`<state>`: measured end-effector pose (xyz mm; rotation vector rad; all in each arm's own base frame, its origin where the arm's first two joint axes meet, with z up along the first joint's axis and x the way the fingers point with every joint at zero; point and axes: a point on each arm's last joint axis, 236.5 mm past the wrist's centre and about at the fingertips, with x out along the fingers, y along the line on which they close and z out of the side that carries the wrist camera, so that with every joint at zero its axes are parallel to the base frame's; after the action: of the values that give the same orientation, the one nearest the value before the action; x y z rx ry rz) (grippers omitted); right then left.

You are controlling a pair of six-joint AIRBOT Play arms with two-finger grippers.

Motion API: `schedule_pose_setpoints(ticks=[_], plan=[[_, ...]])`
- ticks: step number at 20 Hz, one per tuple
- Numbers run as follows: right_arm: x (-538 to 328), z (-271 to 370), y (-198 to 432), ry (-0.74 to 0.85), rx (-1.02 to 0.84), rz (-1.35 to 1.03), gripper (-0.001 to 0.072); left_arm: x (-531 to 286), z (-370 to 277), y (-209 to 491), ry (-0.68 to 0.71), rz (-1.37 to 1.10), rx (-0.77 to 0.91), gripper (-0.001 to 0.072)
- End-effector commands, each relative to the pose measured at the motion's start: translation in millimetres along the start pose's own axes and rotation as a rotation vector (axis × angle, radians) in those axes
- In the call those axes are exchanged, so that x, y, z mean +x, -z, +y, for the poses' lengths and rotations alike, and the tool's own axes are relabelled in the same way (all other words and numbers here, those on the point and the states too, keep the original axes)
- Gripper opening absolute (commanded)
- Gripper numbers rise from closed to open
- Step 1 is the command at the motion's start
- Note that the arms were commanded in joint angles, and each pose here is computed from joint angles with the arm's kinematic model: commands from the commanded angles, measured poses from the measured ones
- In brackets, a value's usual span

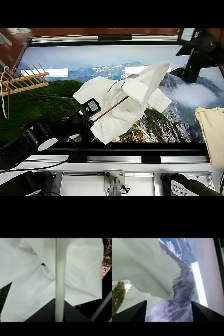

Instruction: Fold the shirts.

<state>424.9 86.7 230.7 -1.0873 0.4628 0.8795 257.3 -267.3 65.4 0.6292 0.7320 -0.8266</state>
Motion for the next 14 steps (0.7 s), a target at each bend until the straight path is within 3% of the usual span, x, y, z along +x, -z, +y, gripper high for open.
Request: schedule_pose_setpoints(ticks=[1,6,8,10,13,14], plan=[[18,14,-24,-0.046,-0.139,-0.016,0.0669,0,3,-3,-0.012,-0.012,0.05,0.0043],[45,49,-23,-0.218,-0.119,-0.008,0.0649,-11,11,-32,-0.043,-0.139,0.055,0.0043],[47,49,-10,-0.225,-0.061,0.048,0.0456,-18,17,-36,-0.06,-0.163,0.047,0.0043],[47,50,-12,-0.225,-0.061,0.043,0.0085,-22,26,-35,-0.08,-0.168,0.05,0.0043],[47,50,-13,-0.224,-0.047,0.041,0.0057,-21,49,-27,-0.123,-0.151,0.019,0.0065],[47,50,-12,-0.224,-0.031,0.045,0.0057,-23,58,-25,-0.143,-0.149,0.003,0.0196]])
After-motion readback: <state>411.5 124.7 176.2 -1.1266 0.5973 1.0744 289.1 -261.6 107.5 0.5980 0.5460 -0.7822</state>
